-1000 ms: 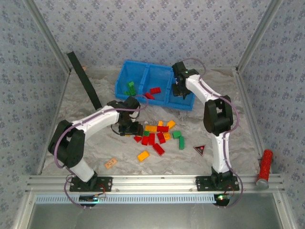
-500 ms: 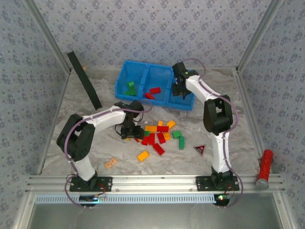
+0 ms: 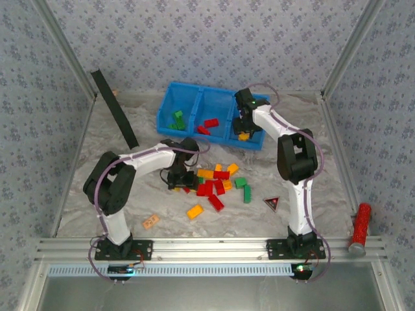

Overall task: Sort the legos into containers by color
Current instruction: Pick up the lego from the center of the table, then place the lego in the container.

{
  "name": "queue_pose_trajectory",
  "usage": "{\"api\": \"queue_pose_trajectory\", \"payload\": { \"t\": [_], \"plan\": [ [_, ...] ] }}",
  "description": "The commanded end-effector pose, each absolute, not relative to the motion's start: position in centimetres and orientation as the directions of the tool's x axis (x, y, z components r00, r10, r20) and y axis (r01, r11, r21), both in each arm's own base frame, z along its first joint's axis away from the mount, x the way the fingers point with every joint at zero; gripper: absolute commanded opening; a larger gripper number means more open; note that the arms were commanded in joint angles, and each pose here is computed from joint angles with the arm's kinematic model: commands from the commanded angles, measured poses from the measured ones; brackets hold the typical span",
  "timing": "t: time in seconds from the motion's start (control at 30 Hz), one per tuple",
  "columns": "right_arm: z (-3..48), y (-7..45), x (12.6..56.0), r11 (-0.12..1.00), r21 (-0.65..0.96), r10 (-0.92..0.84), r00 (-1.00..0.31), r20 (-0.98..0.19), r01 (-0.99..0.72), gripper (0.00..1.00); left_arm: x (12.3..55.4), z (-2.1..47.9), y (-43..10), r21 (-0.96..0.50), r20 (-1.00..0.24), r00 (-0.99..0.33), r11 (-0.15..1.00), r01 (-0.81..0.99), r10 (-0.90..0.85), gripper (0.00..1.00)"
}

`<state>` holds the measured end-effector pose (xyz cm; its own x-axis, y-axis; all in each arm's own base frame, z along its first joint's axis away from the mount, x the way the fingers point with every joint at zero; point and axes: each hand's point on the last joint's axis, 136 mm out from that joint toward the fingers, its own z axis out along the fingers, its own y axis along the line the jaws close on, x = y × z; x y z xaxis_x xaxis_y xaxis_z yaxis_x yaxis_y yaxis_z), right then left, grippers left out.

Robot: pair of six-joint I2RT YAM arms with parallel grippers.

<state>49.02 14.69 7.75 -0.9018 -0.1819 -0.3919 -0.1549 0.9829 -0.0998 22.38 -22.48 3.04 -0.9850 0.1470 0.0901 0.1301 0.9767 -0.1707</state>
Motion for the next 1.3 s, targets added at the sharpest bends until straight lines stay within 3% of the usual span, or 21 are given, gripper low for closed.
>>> {"api": "queue_pose_trajectory", "payload": {
  "t": [0.0,0.47,0.6,0.87,1.27],
  "plan": [
    [11.7,14.8,48.2,0.982,-0.1,-0.19,-0.872,-0.45,-0.162,0.65,23.0,2.4,-23.0,-0.156,0.085,-0.985,0.978,0.136,0.151,0.61],
    [16.5,15.9,39.2,0.972,-0.074,-0.233,-0.858,-0.458,-0.224,0.65,21.7,1.0,-22.3,-0.139,0.143,-0.969,0.973,0.183,0.202,0.5],
    [15.8,17.8,35.2,0.93,-0.109,-0.36,-0.807,-0.468,-0.352,0.64,21.7,1.5,-22.8,-0.165,0.147,-0.961,0.964,0.208,0.233,0.45],
    [13.1,19.5,27.6,0.882,-0.073,-0.447,-0.781,-0.435,-0.465,0.58,22.1,3.1,-23.6,-0.198,0.132,-0.951,0.948,0.25,0.278,0.33],
    [11.4,22.2,21.2,0.89,0.026,-0.389,-0.789,-0.475,-0.454,0.58,28.0,11.1,-26.5,-0.198,-0.068,-0.939,0.918,0.345,0.338,0.31]
  ]
}}
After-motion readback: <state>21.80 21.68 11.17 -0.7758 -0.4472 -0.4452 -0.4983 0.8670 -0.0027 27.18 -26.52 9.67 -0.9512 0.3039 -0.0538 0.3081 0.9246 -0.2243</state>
